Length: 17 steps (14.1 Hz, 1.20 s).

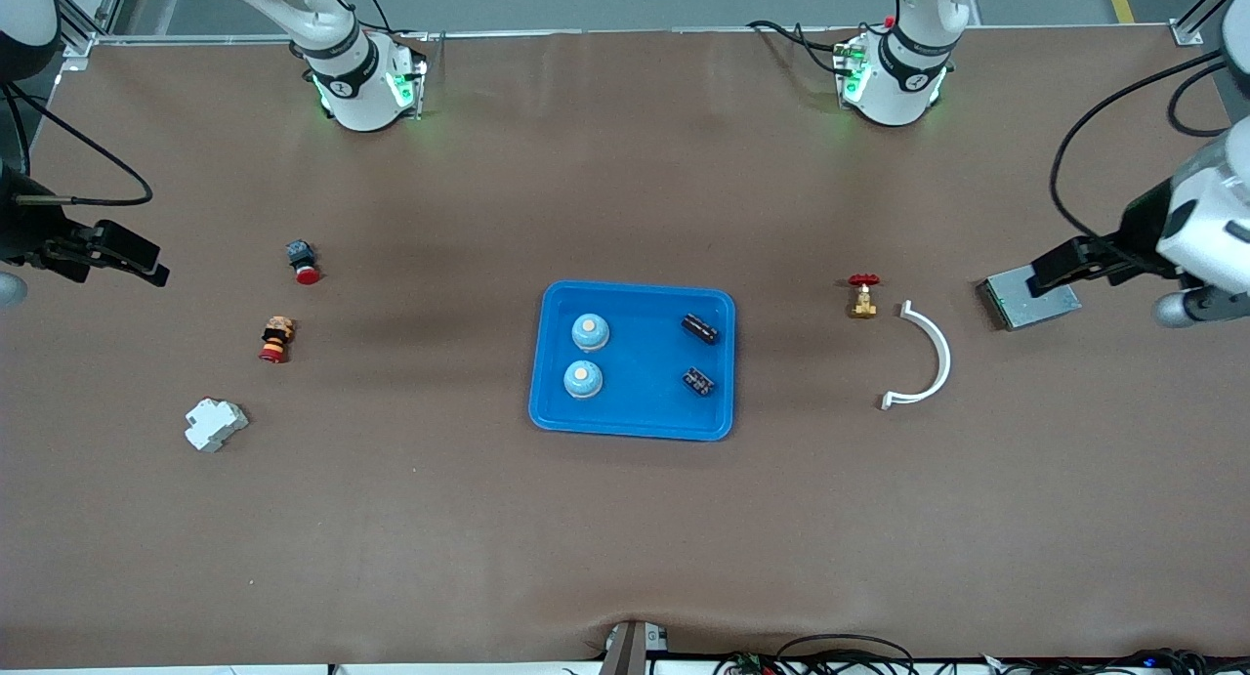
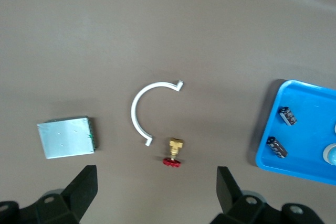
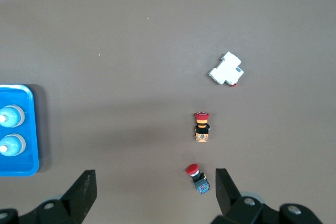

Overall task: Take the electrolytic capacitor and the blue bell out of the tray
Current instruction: 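Move the right gripper and the left gripper toward the blue tray, then lower the right gripper onto a bell while the left gripper lowers onto a capacitor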

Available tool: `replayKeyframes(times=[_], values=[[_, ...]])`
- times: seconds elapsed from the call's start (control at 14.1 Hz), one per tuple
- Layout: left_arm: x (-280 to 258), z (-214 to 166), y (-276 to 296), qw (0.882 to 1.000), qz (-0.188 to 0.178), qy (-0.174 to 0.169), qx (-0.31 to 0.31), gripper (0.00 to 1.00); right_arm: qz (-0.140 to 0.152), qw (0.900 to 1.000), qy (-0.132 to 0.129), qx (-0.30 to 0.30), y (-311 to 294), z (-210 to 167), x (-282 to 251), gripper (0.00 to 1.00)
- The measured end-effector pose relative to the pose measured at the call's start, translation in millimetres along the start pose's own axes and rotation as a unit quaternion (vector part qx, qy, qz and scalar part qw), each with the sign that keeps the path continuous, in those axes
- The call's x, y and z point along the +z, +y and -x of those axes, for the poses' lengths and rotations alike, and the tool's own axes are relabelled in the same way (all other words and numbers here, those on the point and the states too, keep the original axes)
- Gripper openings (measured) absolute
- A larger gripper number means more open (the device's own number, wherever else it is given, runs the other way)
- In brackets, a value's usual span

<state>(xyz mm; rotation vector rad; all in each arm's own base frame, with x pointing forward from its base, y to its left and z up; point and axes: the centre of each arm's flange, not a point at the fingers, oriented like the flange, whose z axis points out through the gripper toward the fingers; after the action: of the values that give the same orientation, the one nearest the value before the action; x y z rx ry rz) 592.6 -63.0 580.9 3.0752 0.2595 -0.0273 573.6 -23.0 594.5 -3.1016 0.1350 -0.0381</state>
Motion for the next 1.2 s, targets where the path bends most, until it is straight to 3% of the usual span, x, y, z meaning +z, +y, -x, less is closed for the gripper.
replayKeyframes(times=[0.21,0.5,0.78,1.2], values=[[7,5,24,0.999,-0.001,-0.006,-0.033,1.0,-0.002,1.0,-0.004,0.027,-14,1,3,1.0],[36,17,81,0.993,-0.012,-0.029,-0.115,1.0,-0.004,0.999,-0.002,0.038,-89,9,21,1.0],[87,16,125,0.982,-0.024,-0.054,-0.18,1.0,-0.01,0.998,0.007,0.059,-187,16,86,1.0],[178,19,206,0.956,-0.021,-0.058,-0.286,1.0,-0.027,0.994,0.008,0.103,-264,8,184,1.0]])
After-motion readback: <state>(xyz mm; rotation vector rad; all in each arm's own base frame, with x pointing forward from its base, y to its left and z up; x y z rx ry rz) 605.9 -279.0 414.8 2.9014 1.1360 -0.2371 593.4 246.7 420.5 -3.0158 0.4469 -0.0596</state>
